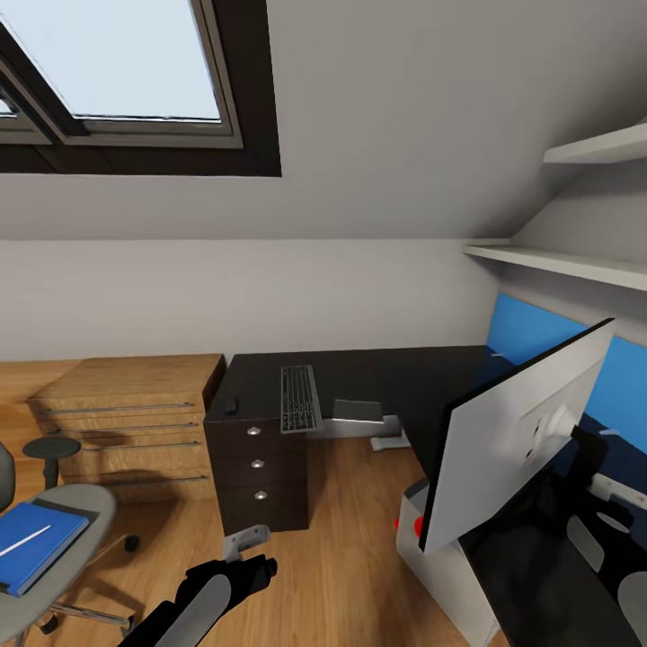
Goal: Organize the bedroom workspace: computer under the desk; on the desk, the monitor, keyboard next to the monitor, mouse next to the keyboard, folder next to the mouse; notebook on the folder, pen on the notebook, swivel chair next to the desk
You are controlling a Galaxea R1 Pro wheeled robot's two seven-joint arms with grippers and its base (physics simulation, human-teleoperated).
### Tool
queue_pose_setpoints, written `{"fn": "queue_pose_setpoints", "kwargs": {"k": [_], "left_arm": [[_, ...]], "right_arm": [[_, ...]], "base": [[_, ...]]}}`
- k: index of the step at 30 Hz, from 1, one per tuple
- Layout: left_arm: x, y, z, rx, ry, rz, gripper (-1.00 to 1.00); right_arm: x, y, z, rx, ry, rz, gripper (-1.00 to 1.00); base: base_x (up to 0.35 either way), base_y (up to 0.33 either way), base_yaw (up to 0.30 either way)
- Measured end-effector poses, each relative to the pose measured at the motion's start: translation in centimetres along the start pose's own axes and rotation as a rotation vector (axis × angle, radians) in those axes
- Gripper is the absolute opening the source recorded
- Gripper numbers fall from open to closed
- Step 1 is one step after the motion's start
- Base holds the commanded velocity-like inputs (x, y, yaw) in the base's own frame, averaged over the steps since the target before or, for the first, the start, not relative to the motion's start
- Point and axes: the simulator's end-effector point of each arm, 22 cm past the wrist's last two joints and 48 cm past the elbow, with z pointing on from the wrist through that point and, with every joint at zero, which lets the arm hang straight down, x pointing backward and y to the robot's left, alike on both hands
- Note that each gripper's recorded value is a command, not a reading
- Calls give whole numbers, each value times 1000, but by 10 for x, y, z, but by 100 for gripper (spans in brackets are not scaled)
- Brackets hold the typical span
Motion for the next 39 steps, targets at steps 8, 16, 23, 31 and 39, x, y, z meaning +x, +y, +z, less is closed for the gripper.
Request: {"fn": "queue_pose_setpoints", "kwargs": {"k": [8, 16, 23, 31, 39], "left_arm": [[1, 0, 0, 2, 4, -1, 100], [2, 0, 1, 2, 7, -3, 100], [5, 3, 3, -5, 13, -3, 100], [9, 5, 5, -12, 23, -2, 100], [11, 4, 5, -11, 26, 7, 100]], "right_arm": [[0, 1, 0, -2, -3, 1, 100], [-1, 2, 0, -4, -6, 1, 100], [-1, 2, 0, -4, -6, 1, 100], [-1, 2, 0, -3, -6, 2, 100], [-4, 1, 0, -3, -20, 3, 100]], "base": [[0, 0, 0], [4, 0, 0], [88, 0, 0], [17, 0, 0], [1, 0, 0]]}}
